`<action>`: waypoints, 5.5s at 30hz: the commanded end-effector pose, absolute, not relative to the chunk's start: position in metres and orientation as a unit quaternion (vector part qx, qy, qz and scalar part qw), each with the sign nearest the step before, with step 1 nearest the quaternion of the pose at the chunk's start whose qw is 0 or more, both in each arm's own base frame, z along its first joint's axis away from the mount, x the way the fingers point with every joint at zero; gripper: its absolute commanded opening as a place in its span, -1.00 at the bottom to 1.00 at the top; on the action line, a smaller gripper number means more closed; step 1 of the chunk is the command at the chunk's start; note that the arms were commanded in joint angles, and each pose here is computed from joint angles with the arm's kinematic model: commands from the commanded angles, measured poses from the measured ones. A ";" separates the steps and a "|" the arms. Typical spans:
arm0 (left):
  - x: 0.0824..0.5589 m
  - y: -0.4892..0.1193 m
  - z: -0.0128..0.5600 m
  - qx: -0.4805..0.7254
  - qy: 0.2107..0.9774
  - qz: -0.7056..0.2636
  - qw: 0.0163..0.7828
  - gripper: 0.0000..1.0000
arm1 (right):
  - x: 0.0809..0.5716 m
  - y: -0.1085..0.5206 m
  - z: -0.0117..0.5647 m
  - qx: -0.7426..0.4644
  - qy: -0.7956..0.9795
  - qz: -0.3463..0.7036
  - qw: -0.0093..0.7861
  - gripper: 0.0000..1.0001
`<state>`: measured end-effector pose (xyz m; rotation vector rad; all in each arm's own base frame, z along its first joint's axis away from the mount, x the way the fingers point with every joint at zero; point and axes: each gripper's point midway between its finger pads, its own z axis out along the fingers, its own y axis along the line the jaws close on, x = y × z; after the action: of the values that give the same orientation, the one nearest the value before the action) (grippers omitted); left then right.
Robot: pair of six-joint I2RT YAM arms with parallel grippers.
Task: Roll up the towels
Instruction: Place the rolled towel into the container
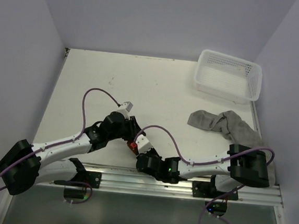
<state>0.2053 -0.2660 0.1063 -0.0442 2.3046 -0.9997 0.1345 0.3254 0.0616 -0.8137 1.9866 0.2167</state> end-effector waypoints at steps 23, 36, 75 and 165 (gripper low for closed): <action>0.169 -0.238 0.034 -0.031 0.901 -0.350 0.255 -0.32 | 0.120 0.348 0.087 -0.325 0.815 0.120 0.465 0.39; 0.168 -0.236 0.033 -0.031 0.900 -0.349 0.259 -0.32 | 0.140 0.348 0.075 -0.253 0.869 0.237 0.354 0.68; 0.251 -0.198 0.102 -0.050 0.892 -0.292 0.340 -0.23 | 0.138 0.306 0.038 -0.290 0.878 0.153 0.349 -0.68; 0.365 -0.127 0.158 0.006 0.892 -0.172 0.417 0.57 | 0.586 0.005 0.192 0.193 0.808 0.047 0.555 0.98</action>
<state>0.3593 -0.1287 0.1415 -0.0179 2.3117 -0.4265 0.5806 0.0093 0.1307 0.4471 2.0748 0.0793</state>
